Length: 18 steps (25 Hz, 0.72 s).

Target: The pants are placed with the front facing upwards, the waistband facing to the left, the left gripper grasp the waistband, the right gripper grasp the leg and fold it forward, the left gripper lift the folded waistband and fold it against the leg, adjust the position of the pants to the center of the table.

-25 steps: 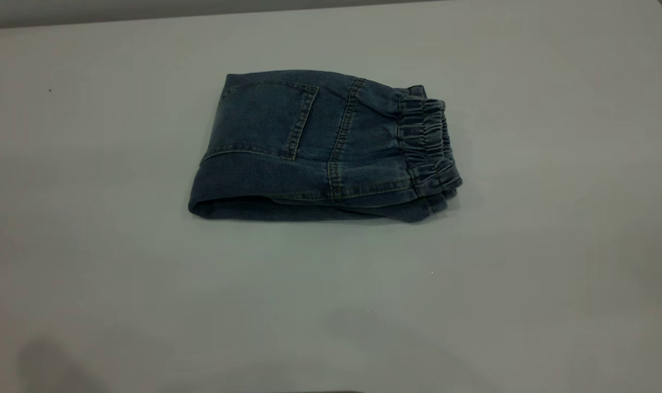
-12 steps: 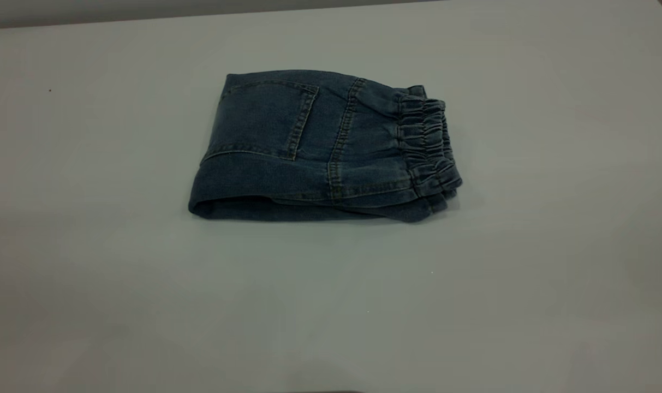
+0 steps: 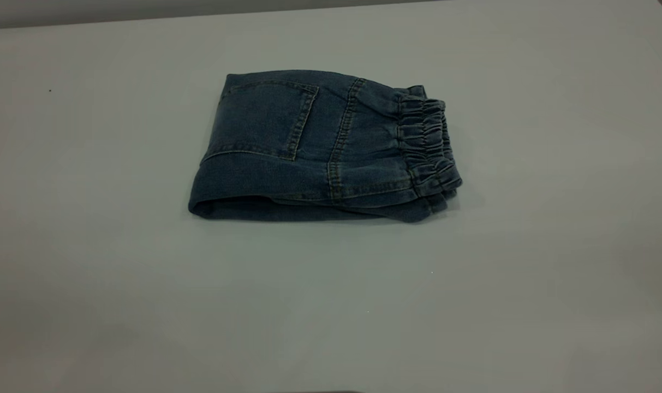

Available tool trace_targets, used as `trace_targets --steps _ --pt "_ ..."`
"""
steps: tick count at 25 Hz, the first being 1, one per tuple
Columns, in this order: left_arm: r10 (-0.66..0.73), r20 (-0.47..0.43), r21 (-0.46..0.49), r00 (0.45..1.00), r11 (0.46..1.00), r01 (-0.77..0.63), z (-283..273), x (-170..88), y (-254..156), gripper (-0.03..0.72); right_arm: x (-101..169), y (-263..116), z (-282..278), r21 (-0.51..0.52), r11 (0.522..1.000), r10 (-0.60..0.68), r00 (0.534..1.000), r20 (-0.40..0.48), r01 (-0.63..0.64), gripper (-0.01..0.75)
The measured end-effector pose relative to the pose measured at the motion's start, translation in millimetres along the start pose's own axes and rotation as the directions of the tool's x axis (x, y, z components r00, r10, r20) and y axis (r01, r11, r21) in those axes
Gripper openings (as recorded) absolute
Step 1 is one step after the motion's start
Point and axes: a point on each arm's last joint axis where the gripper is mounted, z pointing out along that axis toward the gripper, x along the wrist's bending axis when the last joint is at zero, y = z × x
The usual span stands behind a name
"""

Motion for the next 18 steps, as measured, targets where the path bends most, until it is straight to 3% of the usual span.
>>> trace_targets --steps 6,9,14,18 --pt "-0.088 -0.102 -0.059 0.991 0.995 0.082 -7.5 1.7 -5.4 0.535 -8.5 -6.3 -9.8 -0.13 0.971 0.219 0.961 0.171 -0.199 0.385" --pt "-0.137 -0.161 -0.098 0.977 0.988 0.123 -11.9 1.3 -8.9 0.535 -7.8 -13.5 -17.8 -0.224 0.945 0.287 0.933 0.216 -0.239 0.385" --pt "-0.167 -0.219 -0.189 0.961 0.974 0.126 -21.7 -4.5 -17.7 0.535 -2.7 -26.7 -28.7 -0.345 0.912 0.311 0.924 0.222 -0.224 0.385" --pt "-0.177 -0.253 -0.258 0.951 0.96 0.11 -28.7 -10.6 -25.8 0.535 -1.9 -29.0 -30.2 -0.36 0.907 0.31 0.924 0.222 -0.218 0.385"
